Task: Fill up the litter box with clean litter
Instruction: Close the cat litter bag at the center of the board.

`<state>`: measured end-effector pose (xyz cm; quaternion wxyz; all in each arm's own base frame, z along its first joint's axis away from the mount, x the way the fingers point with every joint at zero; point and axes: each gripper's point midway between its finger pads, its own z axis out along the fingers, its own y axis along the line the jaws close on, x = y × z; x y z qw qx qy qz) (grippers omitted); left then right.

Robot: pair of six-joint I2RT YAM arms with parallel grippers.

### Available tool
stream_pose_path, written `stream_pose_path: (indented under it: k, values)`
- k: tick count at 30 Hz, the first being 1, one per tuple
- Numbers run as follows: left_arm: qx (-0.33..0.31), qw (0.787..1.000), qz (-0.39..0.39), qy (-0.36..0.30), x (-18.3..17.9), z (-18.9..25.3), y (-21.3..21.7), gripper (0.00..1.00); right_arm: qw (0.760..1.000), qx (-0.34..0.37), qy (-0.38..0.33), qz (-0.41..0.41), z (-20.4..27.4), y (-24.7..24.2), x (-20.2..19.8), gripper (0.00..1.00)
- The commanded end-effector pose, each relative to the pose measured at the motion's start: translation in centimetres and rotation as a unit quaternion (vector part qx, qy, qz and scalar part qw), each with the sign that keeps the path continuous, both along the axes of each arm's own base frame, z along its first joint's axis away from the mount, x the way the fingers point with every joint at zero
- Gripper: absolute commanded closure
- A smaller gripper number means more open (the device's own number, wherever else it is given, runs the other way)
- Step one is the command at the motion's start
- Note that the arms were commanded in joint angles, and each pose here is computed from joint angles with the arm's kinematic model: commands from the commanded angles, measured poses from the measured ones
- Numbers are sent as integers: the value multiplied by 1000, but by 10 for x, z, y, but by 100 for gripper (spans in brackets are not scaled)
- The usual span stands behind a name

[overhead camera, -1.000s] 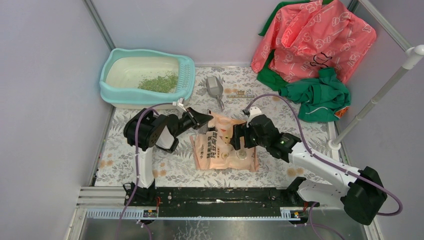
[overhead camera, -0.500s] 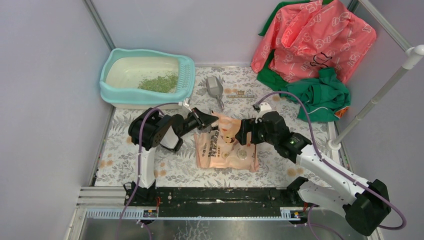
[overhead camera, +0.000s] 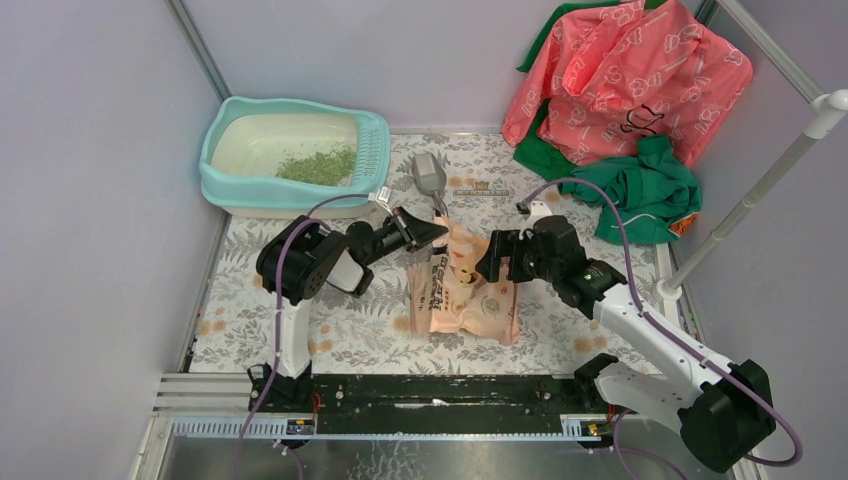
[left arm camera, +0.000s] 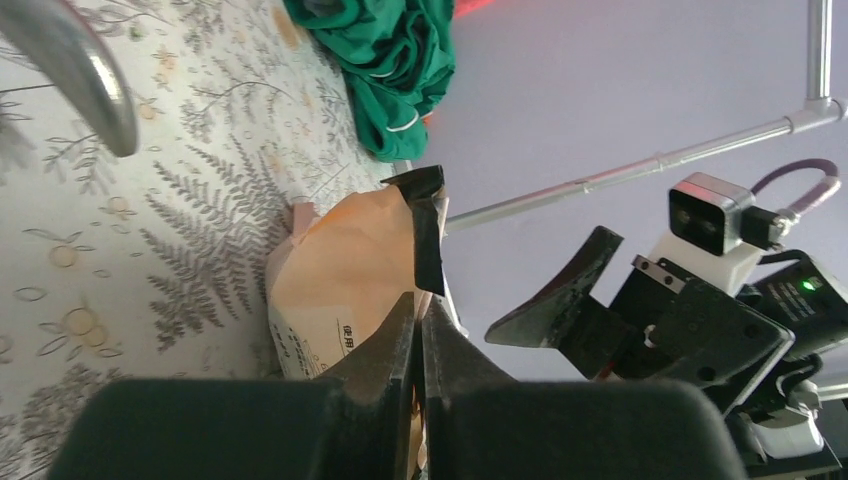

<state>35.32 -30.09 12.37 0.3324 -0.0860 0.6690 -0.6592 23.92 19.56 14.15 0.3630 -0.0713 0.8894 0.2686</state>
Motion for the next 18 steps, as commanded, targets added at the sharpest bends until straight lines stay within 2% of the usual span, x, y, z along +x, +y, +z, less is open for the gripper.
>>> stream_pose_path:
  k: [1, 18]
  values:
    - [-49, 996, -32, -70, -13, 56, -11, 93, 999, 29, -18, 3, 25, 2, 6, 7]
    - [-111, 991, -49, -60, -40, 119, 15, 92, 999, 41, -23, -1, 45, -5, 5, 7]
